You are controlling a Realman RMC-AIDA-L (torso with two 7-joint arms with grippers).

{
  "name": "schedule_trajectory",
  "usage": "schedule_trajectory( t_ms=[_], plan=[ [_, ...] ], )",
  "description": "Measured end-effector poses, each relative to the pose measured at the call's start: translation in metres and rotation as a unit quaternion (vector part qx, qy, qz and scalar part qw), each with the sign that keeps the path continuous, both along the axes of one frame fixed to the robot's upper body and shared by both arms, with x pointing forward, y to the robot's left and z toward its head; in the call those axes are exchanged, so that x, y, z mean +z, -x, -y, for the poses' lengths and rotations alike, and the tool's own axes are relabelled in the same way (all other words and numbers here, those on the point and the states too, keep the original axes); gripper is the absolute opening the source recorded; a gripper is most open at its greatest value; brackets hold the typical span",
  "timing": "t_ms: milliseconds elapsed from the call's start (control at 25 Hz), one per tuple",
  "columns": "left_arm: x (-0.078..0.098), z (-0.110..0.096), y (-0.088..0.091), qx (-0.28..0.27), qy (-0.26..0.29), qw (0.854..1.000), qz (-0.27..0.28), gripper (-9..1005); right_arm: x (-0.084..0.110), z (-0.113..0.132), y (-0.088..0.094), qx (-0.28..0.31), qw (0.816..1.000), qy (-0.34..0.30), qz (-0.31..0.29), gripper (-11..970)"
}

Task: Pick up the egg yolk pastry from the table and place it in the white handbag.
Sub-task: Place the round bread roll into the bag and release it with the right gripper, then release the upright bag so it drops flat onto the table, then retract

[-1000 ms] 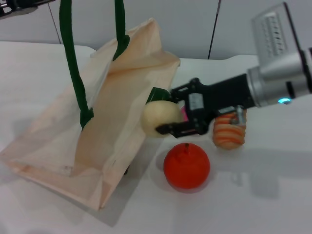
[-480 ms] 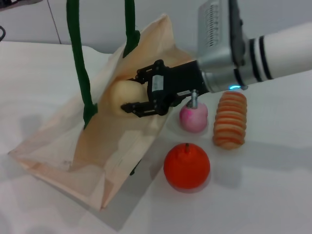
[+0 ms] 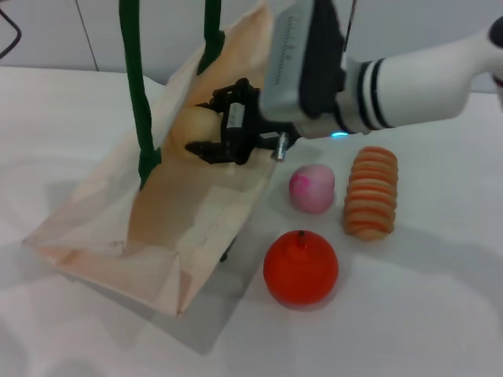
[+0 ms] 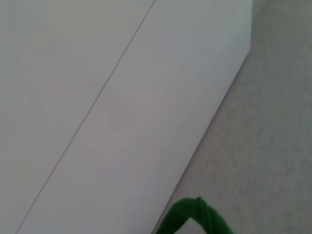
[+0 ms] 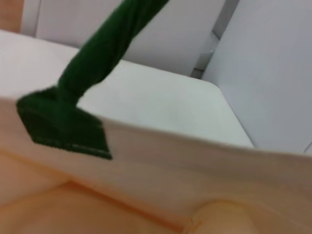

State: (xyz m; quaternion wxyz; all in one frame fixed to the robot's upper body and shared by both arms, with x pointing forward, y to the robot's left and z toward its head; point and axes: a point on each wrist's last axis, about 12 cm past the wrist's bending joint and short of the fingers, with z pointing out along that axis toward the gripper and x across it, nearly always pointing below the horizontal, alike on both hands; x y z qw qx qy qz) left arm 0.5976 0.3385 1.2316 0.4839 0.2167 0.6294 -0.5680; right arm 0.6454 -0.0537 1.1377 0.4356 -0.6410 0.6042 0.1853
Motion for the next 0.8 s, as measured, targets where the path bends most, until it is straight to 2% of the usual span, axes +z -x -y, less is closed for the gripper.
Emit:
schedule_trajectory(
  t_ms=[200, 520, 680, 800],
  plan=[
    [-0.002, -0.004, 0.003, 0.007, 0.004, 1.0, 0.0, 185, 0.0, -0.013, 0.009, 0.017, 1.0, 0.001, 0.015, 561],
    [-0.011, -0.022, 0.015, 0.038, 0.015, 0.999, -0.002, 188, 0.005, -0.011, 0.021, 0.019, 0.999, -0.026, 0.005, 559],
    [-0.017, -0.031, 0.022, 0.055, 0.013, 0.998, -0.006, 189, 0.013, 0.004, 0.019, -0.01, 1.0, -0.023, 0.008, 697],
    [-0.018, -0.033, 0.023, 0.062, 0.015, 0.998, -0.006, 190, 0.028, 0.024, 0.019, -0.044, 0.998, -0.031, 0.036, 833]
  ],
)
